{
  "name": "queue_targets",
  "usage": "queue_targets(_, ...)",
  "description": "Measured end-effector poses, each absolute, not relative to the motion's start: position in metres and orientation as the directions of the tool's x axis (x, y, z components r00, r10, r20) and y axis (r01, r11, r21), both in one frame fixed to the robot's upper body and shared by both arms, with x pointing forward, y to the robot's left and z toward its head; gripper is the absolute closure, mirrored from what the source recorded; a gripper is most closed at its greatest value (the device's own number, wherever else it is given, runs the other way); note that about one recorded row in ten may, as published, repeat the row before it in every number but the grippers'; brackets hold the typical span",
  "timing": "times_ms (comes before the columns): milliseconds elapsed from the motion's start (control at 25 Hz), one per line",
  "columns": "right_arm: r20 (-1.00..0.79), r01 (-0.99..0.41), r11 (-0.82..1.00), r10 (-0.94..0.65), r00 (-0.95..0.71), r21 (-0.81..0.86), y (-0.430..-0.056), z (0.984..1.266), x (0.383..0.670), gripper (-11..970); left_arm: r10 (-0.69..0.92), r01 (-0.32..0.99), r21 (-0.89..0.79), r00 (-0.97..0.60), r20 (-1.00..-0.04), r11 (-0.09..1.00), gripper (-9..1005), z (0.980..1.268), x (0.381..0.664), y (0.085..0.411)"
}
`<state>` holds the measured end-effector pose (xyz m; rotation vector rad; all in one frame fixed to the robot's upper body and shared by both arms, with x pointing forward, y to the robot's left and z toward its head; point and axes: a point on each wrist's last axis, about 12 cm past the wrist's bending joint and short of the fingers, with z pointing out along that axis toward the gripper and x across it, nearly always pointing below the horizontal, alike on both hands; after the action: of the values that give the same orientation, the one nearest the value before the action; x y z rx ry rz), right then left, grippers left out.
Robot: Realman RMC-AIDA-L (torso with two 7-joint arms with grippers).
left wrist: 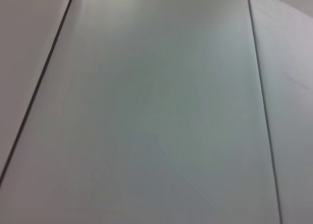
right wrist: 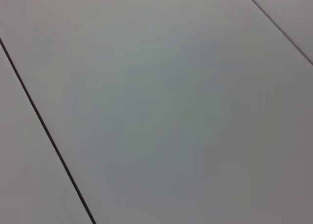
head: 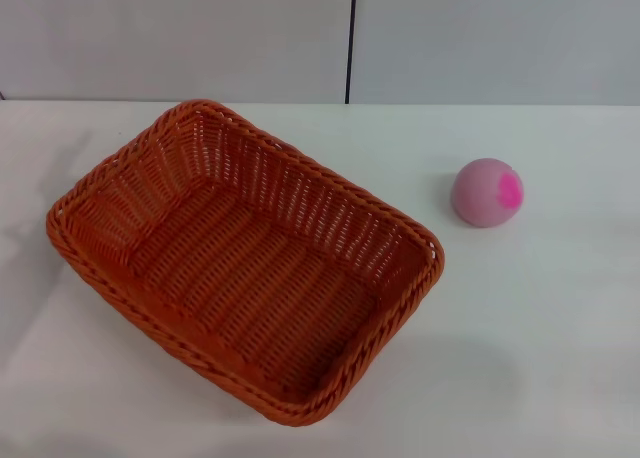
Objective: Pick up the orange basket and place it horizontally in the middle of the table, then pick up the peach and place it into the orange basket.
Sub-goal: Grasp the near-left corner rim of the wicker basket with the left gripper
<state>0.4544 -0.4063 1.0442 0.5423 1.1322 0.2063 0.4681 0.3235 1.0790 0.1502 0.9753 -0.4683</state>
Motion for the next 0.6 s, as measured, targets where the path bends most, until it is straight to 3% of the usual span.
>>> queue_targets(320,-0.803,0.109,0.849,0.435,0.408,0.516,-0.407,1.042,0.45,204,-0.408,0.592,-0.12,0.381,-0.83,0.797,181,1.099,0.485,0.335)
queue_targets(600,-0.769,0.079,0.812,0.51,0.386,0.578,-0.409,1.037,0.44,203,-0.492,0.654,-0.263,0.192,-0.849,0.709,182,1.119,0.51,0.352)
